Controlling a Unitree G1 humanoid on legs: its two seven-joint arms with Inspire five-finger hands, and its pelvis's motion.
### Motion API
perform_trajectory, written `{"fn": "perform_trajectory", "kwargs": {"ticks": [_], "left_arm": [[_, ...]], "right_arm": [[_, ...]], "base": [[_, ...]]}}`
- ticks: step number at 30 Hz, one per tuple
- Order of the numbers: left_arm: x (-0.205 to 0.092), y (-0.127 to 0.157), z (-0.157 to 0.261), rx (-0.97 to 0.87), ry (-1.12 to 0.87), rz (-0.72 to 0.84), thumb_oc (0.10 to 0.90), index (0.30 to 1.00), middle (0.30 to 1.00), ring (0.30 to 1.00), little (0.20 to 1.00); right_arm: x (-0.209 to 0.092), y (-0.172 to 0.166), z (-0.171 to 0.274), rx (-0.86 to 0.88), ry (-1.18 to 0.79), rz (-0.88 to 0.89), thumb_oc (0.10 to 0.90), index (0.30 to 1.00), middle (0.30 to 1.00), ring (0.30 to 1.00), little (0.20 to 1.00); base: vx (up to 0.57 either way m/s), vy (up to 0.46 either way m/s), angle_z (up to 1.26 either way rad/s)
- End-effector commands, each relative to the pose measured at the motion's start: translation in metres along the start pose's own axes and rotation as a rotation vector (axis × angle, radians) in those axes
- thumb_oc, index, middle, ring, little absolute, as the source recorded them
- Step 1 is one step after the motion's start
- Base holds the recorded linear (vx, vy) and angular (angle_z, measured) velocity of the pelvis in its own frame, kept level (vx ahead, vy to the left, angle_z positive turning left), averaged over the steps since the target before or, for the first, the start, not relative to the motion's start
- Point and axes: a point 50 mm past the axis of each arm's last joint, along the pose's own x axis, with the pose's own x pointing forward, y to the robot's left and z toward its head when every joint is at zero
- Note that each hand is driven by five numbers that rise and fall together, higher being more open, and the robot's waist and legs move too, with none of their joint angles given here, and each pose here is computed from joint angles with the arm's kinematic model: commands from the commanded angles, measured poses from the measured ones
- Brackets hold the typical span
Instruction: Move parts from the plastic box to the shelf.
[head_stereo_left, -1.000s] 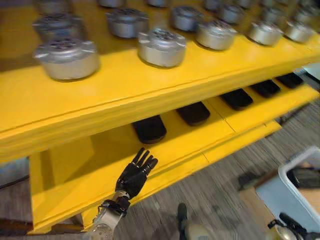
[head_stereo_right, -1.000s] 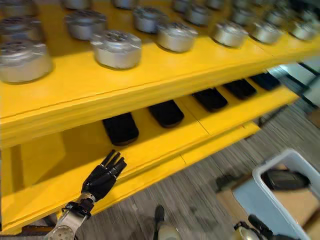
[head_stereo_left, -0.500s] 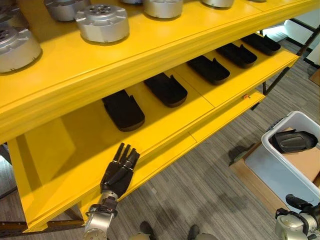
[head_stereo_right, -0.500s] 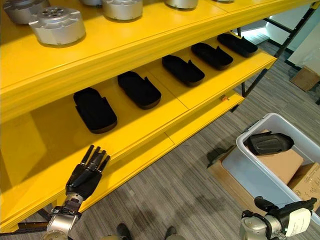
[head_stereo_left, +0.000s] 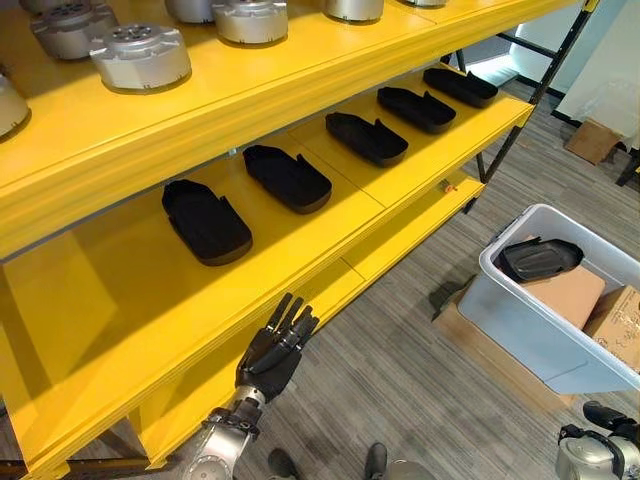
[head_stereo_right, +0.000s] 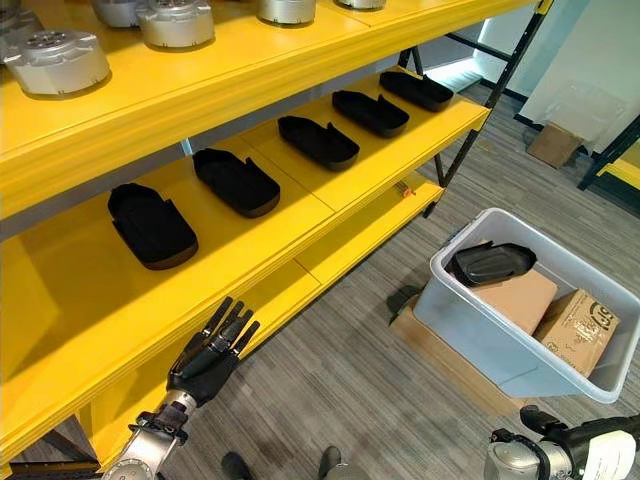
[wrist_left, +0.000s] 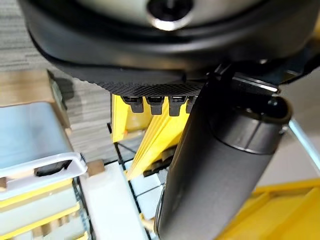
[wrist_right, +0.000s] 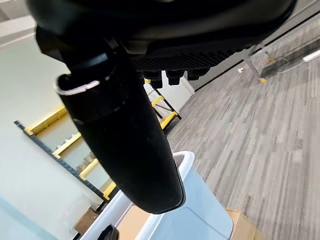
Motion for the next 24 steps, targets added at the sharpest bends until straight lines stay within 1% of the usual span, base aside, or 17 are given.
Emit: {"fn": "perform_trajectory", "kwargs": {"ticks": [1, 5, 9, 10, 11, 14, 15, 17, 19, 20, 21, 22, 23, 24], "left_arm": [[0.018, -0.036, 0.014, 0.036, -0.048, -0.227, 0.9, 1.0, 1.0, 1.0, 1.0], [0.021, -0.042, 0.01, 0.027, -0.03, -0.253, 0.9, 1.0, 1.0, 1.0, 1.0], [0.025, -0.049, 0.008, 0.016, -0.031, -0.27, 0.9, 1.0, 1.0, 1.0, 1.0], [0.025, -0.049, 0.008, 0.014, -0.032, -0.27, 0.9, 1.0, 1.0, 1.0, 1.0], [0.026, -0.05, 0.007, -0.034, -0.043, -0.265, 0.9, 1.0, 1.0, 1.0, 1.0], [0.025, -0.046, 0.009, -0.1, -0.085, -0.243, 0.9, 1.0, 1.0, 1.0, 1.0], [0.024, -0.043, 0.011, -0.098, -0.12, -0.239, 0.9, 1.0, 1.0, 1.0, 1.0], [0.022, -0.043, 0.012, -0.101, -0.156, -0.233, 0.9, 1.0, 1.0, 1.0, 1.0], [0.017, -0.041, 0.018, -0.095, -0.204, -0.205, 0.9, 1.0, 1.0, 1.0, 1.0], [0.017, -0.041, 0.02, -0.091, -0.208, -0.203, 0.9, 1.0, 1.0, 1.0, 1.0], [0.016, -0.041, 0.024, -0.082, -0.222, -0.192, 0.9, 1.0, 1.0, 1.0, 1.0], [0.016, -0.041, 0.025, -0.083, -0.226, -0.188, 0.9, 1.0, 1.0, 1.0, 1.0], [0.014, -0.04, 0.032, -0.086, -0.24, -0.172, 0.9, 1.0, 1.0, 1.0, 1.0], [0.014, -0.04, 0.032, -0.082, -0.241, -0.172, 0.9, 1.0, 1.0, 1.0, 1.0]], "right_arm": [[0.03, -0.021, 0.054, 0.111, -0.189, -0.142, 0.9, 1.0, 1.0, 1.0, 1.0], [0.027, -0.021, 0.064, 0.126, -0.252, -0.117, 0.9, 1.0, 1.0, 1.0, 1.0], [0.024, -0.022, 0.097, 0.176, -0.406, -0.043, 0.9, 1.0, 1.0, 1.0, 1.0], [0.023, -0.022, 0.098, 0.178, -0.412, -0.041, 0.9, 1.0, 1.0, 1.0, 1.0], [0.02, -0.02, 0.116, 0.204, -0.476, 0.007, 0.9, 1.0, 1.0, 1.0, 1.0], [0.01, -0.013, 0.137, 0.231, -0.566, 0.081, 0.9, 1.0, 1.0, 1.0, 1.0], [0.0, -0.007, 0.148, 0.246, -0.621, 0.136, 0.9, 1.0, 1.0, 1.0, 1.0], [-0.011, 0.0, 0.157, 0.259, -0.667, 0.202, 0.9, 1.0, 1.0, 1.0, 1.0], [-0.029, 0.007, 0.164, 0.28, -0.714, 0.289, 0.9, 1.0, 1.0, 1.0, 1.0], [-0.032, 0.008, 0.163, 0.275, -0.722, 0.299, 0.9, 1.0, 1.0, 1.0, 1.0], [-0.043, 0.013, 0.162, 0.282, -0.731, 0.325, 0.9, 1.0, 1.0, 1.0, 1.0], [-0.045, 0.014, 0.162, 0.281, -0.733, 0.334, 0.9, 1.0, 1.0, 1.0, 1.0], [-0.061, 0.03, 0.159, 0.258, -0.719, 0.425, 0.9, 1.0, 1.0, 1.0, 1.0], [-0.064, 0.032, 0.158, 0.254, -0.721, 0.436, 0.9, 1.0, 1.0, 1.0, 1.0]], "base": [[-0.02, -0.065, -0.01], [-0.03, -0.09, -0.05], [-0.04, -0.151, -0.08], [-0.04, -0.142, -0.21], [-0.04, -0.146, -0.21], [-0.01, -0.132, -0.13], [0.03, -0.11, -0.36], [0.03, -0.106, -0.64], [0.03, -0.075, -1.28], [0.11, -0.017, -1.45], [0.06, 0.008, -0.8], [0.12, 0.012, -0.9], [0.08, 0.005, -0.51], [0.1, 0.008, -0.49]]}}
